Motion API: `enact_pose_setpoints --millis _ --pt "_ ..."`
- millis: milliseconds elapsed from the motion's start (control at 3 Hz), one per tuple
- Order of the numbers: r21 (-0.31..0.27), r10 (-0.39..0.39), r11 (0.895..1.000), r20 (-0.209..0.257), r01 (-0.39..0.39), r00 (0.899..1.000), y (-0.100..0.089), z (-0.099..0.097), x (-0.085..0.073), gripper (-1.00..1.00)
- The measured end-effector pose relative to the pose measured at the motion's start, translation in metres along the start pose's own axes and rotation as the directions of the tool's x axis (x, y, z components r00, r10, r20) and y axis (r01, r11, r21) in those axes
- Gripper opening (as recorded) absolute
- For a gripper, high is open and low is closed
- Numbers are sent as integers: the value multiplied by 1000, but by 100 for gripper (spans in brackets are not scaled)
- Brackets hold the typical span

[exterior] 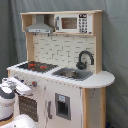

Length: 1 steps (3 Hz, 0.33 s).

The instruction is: Play with the kitchen

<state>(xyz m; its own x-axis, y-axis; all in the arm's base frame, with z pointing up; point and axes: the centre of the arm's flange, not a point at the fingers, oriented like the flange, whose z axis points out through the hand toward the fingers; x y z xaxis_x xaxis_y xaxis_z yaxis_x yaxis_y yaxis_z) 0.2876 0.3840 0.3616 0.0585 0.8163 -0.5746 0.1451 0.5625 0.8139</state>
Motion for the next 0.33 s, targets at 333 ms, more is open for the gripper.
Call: enact_pose_setpoints --millis 333 --pt "20 25 999 19 -25 1000 11 -16 -6 100"
